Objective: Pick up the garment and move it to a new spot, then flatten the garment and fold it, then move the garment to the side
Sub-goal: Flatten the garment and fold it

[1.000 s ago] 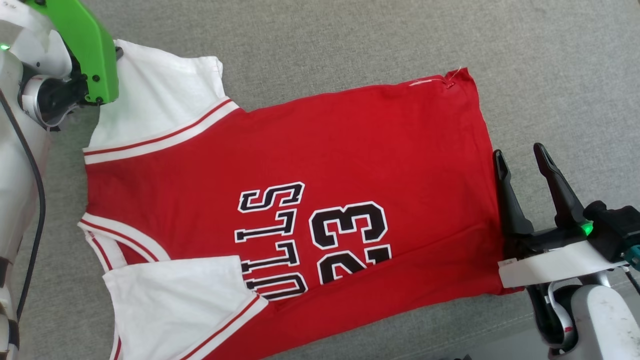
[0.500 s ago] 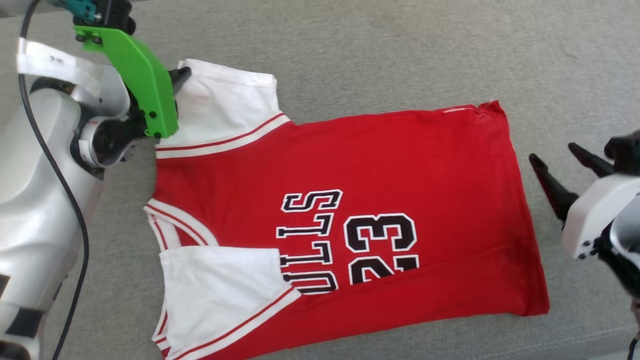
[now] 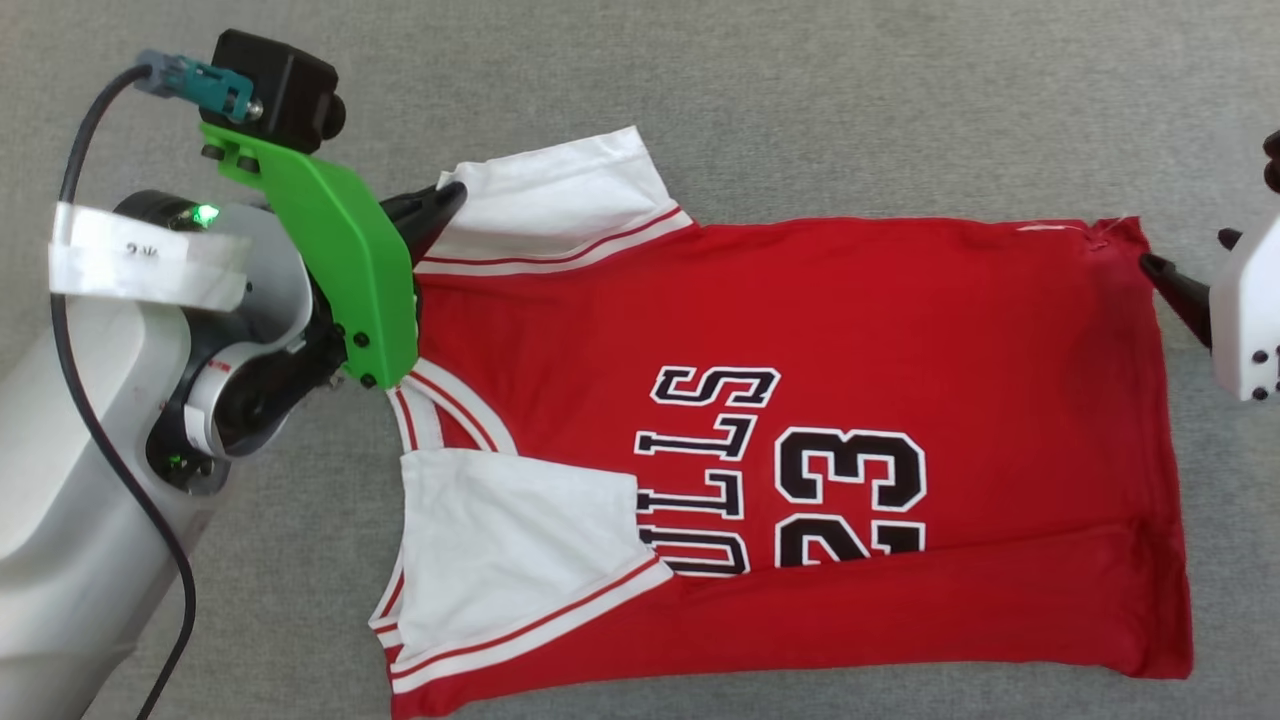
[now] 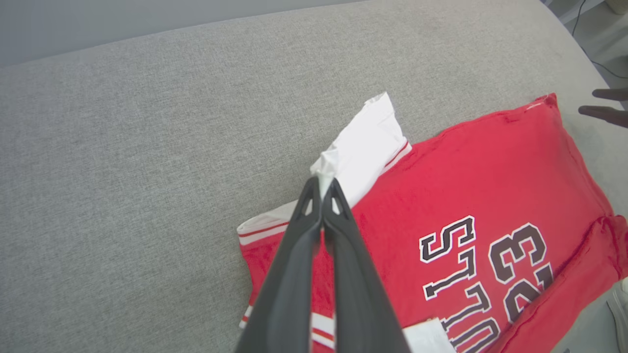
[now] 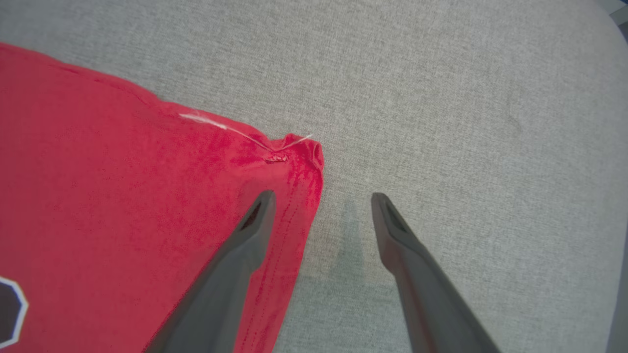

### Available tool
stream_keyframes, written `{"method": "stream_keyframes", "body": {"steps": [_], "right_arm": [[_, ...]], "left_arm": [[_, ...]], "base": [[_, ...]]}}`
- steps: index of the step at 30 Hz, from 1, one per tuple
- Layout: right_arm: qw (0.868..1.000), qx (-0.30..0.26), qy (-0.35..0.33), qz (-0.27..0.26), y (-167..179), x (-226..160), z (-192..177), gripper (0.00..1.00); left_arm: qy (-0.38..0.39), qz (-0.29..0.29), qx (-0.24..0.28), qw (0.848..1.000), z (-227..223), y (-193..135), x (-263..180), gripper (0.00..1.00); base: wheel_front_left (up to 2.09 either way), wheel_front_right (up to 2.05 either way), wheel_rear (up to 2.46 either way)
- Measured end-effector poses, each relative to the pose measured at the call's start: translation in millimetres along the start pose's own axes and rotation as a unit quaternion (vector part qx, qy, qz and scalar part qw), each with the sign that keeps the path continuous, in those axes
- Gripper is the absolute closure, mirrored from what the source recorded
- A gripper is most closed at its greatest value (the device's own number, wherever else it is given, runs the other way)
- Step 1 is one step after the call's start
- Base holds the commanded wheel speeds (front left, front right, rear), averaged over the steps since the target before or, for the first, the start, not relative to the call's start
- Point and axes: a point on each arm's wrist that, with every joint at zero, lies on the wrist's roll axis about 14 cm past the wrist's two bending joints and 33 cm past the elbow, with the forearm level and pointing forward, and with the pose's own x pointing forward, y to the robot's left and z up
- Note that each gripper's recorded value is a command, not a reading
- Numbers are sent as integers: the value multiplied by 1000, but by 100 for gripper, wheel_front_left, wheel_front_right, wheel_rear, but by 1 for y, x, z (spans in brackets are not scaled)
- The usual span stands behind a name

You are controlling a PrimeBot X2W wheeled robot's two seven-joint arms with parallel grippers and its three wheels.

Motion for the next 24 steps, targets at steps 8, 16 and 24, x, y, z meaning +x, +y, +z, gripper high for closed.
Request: {"method": "stream_keyframes", "body": {"steps": [8, 16, 24], "right_arm": [[999, -29, 38, 15, 9, 33, -3, 0], [995, -63, 76, 32, 21, 56, -19, 0], [994, -40, 83, 53, 28, 64, -26, 100]], "left_arm": [[4, -2, 0, 1000, -12, -3, -7, 100], [15, 8, -7, 1000, -26, 5, -6, 100], [20, 28, -17, 999, -36, 17, -6, 100]], "base": [[0, 0, 0], [0, 0, 0], [0, 0, 0]]}}
